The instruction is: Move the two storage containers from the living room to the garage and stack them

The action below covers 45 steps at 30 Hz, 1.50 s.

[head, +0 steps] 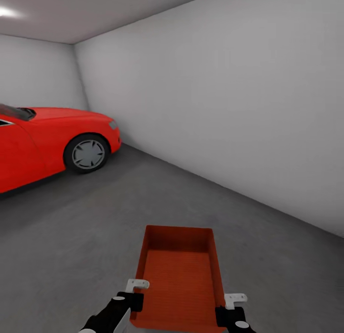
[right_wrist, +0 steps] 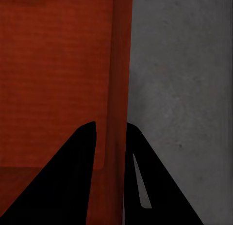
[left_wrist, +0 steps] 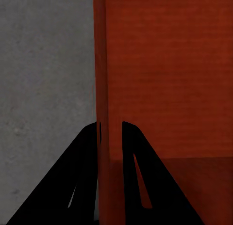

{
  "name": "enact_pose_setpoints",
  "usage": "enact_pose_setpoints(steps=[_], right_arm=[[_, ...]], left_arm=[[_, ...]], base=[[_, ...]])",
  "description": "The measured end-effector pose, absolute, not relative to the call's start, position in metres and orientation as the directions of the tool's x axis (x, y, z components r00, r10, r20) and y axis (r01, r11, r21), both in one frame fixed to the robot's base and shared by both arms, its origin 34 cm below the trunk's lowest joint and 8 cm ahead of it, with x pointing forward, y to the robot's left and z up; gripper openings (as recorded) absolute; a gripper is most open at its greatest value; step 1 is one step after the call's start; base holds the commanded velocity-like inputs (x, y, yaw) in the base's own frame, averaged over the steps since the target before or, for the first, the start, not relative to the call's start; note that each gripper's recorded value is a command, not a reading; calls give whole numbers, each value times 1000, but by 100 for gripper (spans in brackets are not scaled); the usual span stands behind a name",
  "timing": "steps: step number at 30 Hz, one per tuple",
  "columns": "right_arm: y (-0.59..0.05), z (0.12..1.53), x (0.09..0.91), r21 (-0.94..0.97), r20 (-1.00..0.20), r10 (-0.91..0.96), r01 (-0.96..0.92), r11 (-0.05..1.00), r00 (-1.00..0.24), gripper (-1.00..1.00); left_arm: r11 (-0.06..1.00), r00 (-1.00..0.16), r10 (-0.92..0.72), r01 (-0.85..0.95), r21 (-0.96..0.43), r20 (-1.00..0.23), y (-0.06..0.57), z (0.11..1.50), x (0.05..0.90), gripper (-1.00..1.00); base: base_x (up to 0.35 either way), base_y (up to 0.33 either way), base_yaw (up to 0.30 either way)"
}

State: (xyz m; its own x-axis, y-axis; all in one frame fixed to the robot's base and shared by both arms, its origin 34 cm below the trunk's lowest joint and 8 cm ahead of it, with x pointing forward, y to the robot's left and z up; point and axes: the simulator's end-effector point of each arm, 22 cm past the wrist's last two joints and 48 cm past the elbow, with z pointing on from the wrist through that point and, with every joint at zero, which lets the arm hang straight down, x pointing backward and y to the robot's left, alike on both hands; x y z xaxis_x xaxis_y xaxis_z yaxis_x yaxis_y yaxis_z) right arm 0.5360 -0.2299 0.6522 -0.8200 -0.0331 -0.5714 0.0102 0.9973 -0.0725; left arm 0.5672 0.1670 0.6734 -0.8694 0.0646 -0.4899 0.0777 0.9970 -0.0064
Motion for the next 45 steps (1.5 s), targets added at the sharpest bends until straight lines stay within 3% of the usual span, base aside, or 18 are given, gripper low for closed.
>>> enact_pose_setpoints(steps=[16,27,45], right_arm=[[-230,652,536,-73,-571,-33,10,997,-820,-100],[-230,652,536,-74,-571,-35,9,997,-820,-100],[-230,652,536,-73,-571,-34,10,997,-820,-100]], left_arm=[[997,-869,64,77,-6,-490,167,673,567,-100],[997,-870,64,77,-6,-489,167,673,567,-100],[997,-870,64,77,-7,-490,167,673,567,-100]], base=[[322,0,-275],[322,0,-79],[322,0,-234]])
